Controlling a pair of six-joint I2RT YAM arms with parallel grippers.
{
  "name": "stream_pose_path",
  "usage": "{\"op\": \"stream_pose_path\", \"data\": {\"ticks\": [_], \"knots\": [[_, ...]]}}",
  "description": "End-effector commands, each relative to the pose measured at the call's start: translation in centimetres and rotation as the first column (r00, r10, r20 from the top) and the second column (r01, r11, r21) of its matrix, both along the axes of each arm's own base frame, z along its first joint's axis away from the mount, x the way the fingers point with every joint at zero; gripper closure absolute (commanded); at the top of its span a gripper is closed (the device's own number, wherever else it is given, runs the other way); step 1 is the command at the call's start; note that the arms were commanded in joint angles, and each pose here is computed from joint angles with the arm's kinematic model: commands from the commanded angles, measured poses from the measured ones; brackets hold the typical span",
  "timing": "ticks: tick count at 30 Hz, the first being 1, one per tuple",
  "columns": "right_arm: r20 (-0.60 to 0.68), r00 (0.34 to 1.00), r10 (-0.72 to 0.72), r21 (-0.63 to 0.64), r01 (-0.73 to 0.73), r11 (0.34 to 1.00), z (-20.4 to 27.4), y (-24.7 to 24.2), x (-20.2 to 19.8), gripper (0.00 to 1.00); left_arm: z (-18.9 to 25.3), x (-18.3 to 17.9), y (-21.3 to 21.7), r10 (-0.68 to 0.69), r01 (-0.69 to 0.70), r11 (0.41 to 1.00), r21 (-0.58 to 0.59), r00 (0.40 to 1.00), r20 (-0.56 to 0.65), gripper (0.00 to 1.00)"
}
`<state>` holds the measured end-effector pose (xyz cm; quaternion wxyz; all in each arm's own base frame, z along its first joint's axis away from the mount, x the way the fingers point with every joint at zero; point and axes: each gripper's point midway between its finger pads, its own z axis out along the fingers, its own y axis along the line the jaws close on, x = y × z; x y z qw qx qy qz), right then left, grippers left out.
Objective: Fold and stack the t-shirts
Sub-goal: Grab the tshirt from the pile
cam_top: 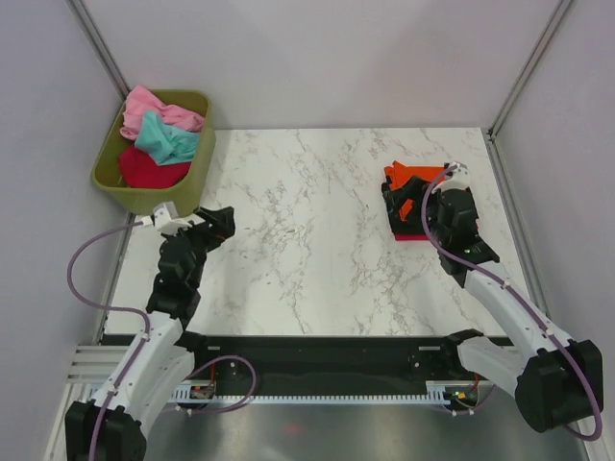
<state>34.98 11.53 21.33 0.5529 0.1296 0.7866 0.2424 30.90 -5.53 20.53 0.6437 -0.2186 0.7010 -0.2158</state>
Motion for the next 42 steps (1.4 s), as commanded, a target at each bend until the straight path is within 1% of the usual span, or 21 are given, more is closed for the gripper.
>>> {"op": "stream_pose_path", "data": {"ticks": [1, 2, 5, 9, 10, 11, 12, 13, 14, 17, 18, 20, 24, 27, 33, 35, 36, 37, 39, 40, 42], "knots": [[0.040, 0.999, -0.003, 0.009, 0.003, 1.000, 1.0, -0.1, -0.1, 0.02, -0.1, 0.2, 2.4, 0.167, -0.159, 0.955, -0.250, 0.986, 0.013, 0.00], [0.032, 0.999, -0.003, 0.005, 0.002, 1.000, 0.9, -0.2, -0.1, 0.02, 1.3, 0.5, 2.2, 0.161, -0.144, 0.955, -0.258, 0.986, 0.046, 0.01], [0.054, 0.998, 0.010, -0.002, -0.010, 1.000, 1.5, -0.1, -0.4, 0.02, 4.3, 2.2, 3.0, 0.229, -0.230, 0.934, -0.275, 0.973, -0.036, 0.01], [0.080, 0.997, 0.013, -0.006, -0.012, 1.000, 2.0, -0.3, -0.8, 0.02, 5.5, 5.9, 4.3, 0.321, -0.355, 0.926, -0.127, 0.919, -0.227, 0.05], [0.081, 0.997, 0.011, -0.001, -0.011, 1.000, 2.0, -0.3, -0.9, 0.02, 9.4, 7.3, 4.5, 0.332, -0.355, 0.928, -0.116, 0.926, -0.178, 0.05], [0.083, 0.996, 0.012, 0.003, -0.012, 1.000, 2.0, -0.2, -1.0, 0.02, 10.3, 9.4, 5.4, 0.364, -0.379, 0.925, -0.037, 0.909, -0.202, 0.06], [0.082, 0.997, 0.010, 0.005, -0.010, 1.000, 2.0, -0.3, -1.0, 0.02, 7.5, 10.0, 6.1, 0.394, -0.406, 0.914, 0.015, 0.877, -0.276, 0.06], [0.086, 0.995, 0.040, 0.020, -0.042, 0.999, 2.1, 0.3, -1.1, 0.02, 10.8, 11.2, 6.9, 0.419, -0.426, 0.904, 0.025, 0.876, -0.237, 0.06], [0.080, 0.996, 0.044, 0.033, -0.047, 0.998, 1.9, 0.5, -1.1, 0.02, 8.9, 13.2, 8.6, 0.461, -0.457, 0.885, 0.083, 0.839, -0.291, 0.07], [0.066, 0.996, 0.065, 0.070, -0.070, 0.995, 1.5, 1.2, -1.2, 0.02, 10.5, 16.4, 11.1, 0.503, -0.485, 0.864, 0.135, 0.815, -0.288, 0.08], [0.060, 0.996, 0.073, 0.075, -0.077, 0.994, 1.2, 1.3, -1.2, 0.02, 8.2, 18.1, 12.3, 0.518, -0.490, 0.855, 0.169, 0.790, -0.328, 0.08], [0.069, 0.993, 0.100, 0.102, -0.107, 0.989, 1.5, 2.0, -1.4, 0.02, 8.9, 20.0, 14.5, 0.544, -0.512, 0.839, 0.185, 0.779, -0.312, 0.09], [0.077, 0.991, 0.109, 0.124, -0.118, 0.985, 1.6, 2.3, -1.6, 0.02, 4.3, 25.4, 16.0, 0.550, -0.486, 0.835, 0.258, 0.751, -0.366, 0.11], [0.078, 0.991, 0.113, 0.128, -0.122, 0.984, 1.7, 2.3, -1.7, 0.02, 3.1, 27.7, 17.0, 0.548, -0.481, 0.836, 0.263, 0.743, -0.384, 0.11], [0.080, 0.990, 0.120, 0.131, -0.130, 0.983, 1.7, 2.4, -1.8, 0.02, -3.3, 30.8, 19.8, 0.573, -0.492, 0.819, 0.294, 0.689, -0.443, 0.19], [0.075, 0.990, 0.119, 0.132, -0.129, 0.983, 1.6, 2.4, -1.7, 0.02, -5.7, 31.2, 20.6, 0.571, -0.490, 0.821, 0.295, 0.672, -0.471, 0.28], [0.074, 0.990, 0.122, 0.135, -0.131, 0.982, 1.5, 2.5, -1.7, 0.02, -6.1, 31.4, 20.8, 0.564, -0.492, 0.824, 0.279, 0.674, -0.478, 0.38], [0.071, 0.990, 0.125, 0.135, -0.133, 0.982, 1.5, 2.6, -1.7, 0.02, -6.6, 31.5, 20.9, 0.557, -0.491, 0.829, 0.269, 0.674, -0.486, 0.59], [0.064, 0.991, 0.122, 0.134, -0.129, 0.982, 1.2, 2.5, -1.6, 0.02, -6.6, 31.4, 21.2, 0.550, -0.502, 0.831, 0.240, 0.674, -0.493, 0.82], [0.062, 0.990, 0.126, 0.134, -0.134, 0.982, 1.2, 2.7, -1.6, 0.02, -6.1, 31.3, 21.2, 0.552, -0.505, 0.830, 0.237, 0.676, -0.488, 0.97], [0.056, 0.990, 0.130, 0.133, -0.136, 0.982, 1.0, 2.7, -1.4, 0.03, -3.7, 30.5, 21.0, 0.556, -0.519, 0.826, 0.220, 0.688, -0.466, 0.98]]}}
